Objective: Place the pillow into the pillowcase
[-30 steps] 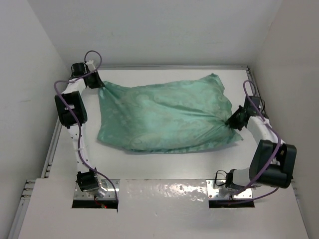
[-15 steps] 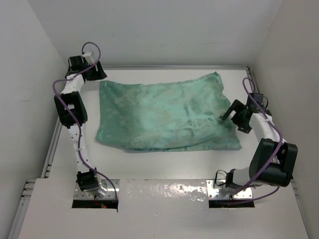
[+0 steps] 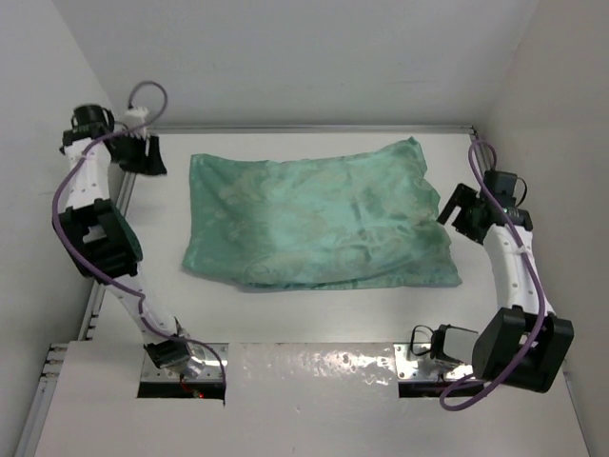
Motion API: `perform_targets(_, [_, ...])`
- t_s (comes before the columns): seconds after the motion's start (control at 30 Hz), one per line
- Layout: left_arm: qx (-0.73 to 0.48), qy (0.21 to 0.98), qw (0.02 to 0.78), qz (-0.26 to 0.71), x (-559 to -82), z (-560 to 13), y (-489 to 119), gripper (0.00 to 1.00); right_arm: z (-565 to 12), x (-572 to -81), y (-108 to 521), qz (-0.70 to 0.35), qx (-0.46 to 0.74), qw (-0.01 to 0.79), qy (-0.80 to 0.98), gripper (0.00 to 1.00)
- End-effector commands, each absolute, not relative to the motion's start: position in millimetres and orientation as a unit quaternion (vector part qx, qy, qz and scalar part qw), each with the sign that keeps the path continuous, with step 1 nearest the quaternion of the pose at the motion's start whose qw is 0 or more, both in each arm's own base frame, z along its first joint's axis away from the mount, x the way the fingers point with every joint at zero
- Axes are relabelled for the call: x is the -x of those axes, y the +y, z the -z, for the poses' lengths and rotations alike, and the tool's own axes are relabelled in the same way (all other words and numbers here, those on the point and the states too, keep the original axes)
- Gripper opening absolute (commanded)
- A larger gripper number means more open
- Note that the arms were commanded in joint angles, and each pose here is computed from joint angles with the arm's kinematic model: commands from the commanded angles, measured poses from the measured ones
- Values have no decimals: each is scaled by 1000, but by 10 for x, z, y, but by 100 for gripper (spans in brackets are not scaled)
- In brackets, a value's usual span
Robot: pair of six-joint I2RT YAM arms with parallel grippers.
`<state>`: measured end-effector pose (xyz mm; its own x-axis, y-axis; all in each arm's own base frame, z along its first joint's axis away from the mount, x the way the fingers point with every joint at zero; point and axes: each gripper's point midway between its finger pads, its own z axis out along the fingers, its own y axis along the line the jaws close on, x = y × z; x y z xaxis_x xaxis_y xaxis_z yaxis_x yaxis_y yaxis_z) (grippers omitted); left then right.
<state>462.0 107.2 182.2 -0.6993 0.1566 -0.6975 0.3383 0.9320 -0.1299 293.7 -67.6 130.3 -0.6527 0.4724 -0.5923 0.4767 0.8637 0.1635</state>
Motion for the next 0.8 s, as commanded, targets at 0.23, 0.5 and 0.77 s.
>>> perform_targets(0.23, [-341, 914, 126, 178, -2651, -417, 603, 72, -564, -2302, -634, 27, -331, 299, 894, 90])
perform_targets(0.5, [-319, 903, 156, 240, -2704, -320, 349, 88, -47, -2205, -571, 18, -347, 280, 895, 96])
perform_targets(0.77, [-329, 886, 135, 298, -2649, -133, 1, 69, 47, -2355, -471, -22, -340, 301, 891, 54])
